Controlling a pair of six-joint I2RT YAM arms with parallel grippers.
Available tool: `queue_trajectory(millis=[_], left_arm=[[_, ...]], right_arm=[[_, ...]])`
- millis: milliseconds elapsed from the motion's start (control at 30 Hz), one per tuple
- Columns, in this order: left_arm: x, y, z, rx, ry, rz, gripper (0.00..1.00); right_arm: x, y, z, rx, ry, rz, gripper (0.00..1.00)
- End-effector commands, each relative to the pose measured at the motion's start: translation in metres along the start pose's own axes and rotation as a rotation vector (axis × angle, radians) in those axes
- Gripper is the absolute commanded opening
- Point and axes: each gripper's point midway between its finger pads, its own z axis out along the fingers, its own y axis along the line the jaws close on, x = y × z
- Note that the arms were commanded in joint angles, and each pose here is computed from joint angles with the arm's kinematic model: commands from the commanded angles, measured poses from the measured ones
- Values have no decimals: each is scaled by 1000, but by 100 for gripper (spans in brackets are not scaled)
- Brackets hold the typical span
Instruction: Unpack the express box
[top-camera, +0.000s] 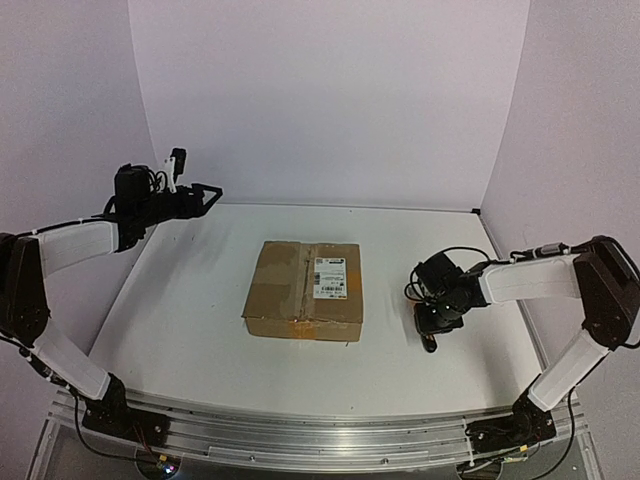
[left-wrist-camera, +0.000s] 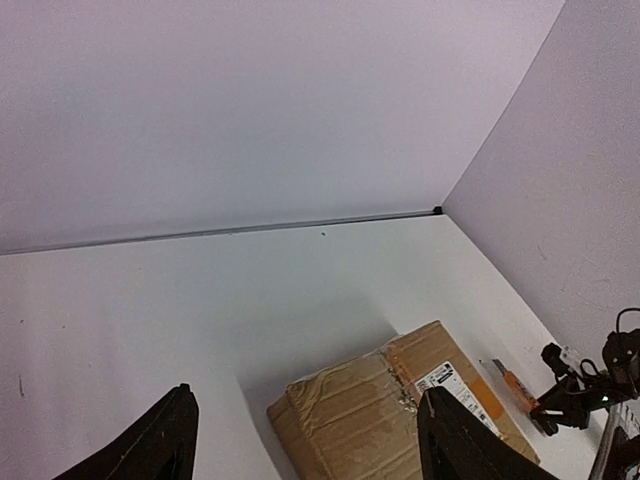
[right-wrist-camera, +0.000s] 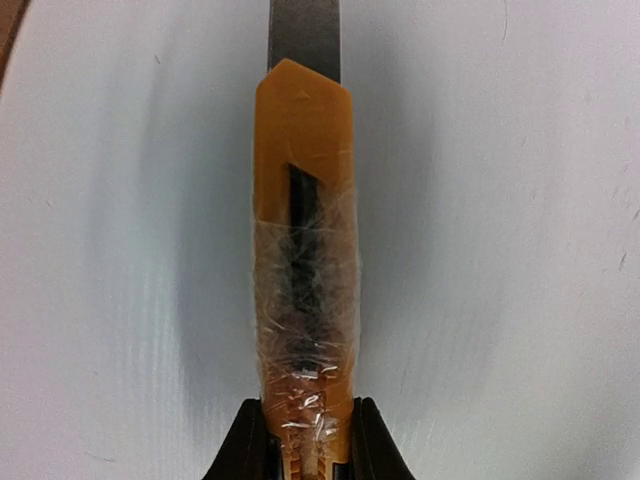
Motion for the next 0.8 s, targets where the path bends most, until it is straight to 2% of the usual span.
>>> queue_trajectory(millis=[0, 67, 167, 300, 400, 533, 633, 767], left_arm=[[-40, -62, -2, 190, -58, 45, 74], [-39, -83, 2, 268, -39, 44, 74], [-39, -116, 10, 380, -20, 52, 73], [-49, -156, 16, 479, -75, 118, 76], [-59, -180, 14, 553, -133, 142, 80], [-69, -188, 19, 599, -150, 60, 80], [-68, -186, 27, 586, -132, 9, 76], [-63, -177, 37, 539, -102, -47, 64]], right_arm=[[-104, 26, -72, -22, -352, -41, 0], [-144, 53, -107, -68, -503, -86, 0], [-185, 106, -148, -144, -663, -166, 0], [-219, 177, -183, -262, -798, -245, 0], [-232, 228, -208, -376, -880, -297, 0], [-235, 273, -228, -452, -941, -386, 0], [-234, 290, -237, -507, -964, -405, 0], [-231, 301, -243, -509, -992, -456, 0]])
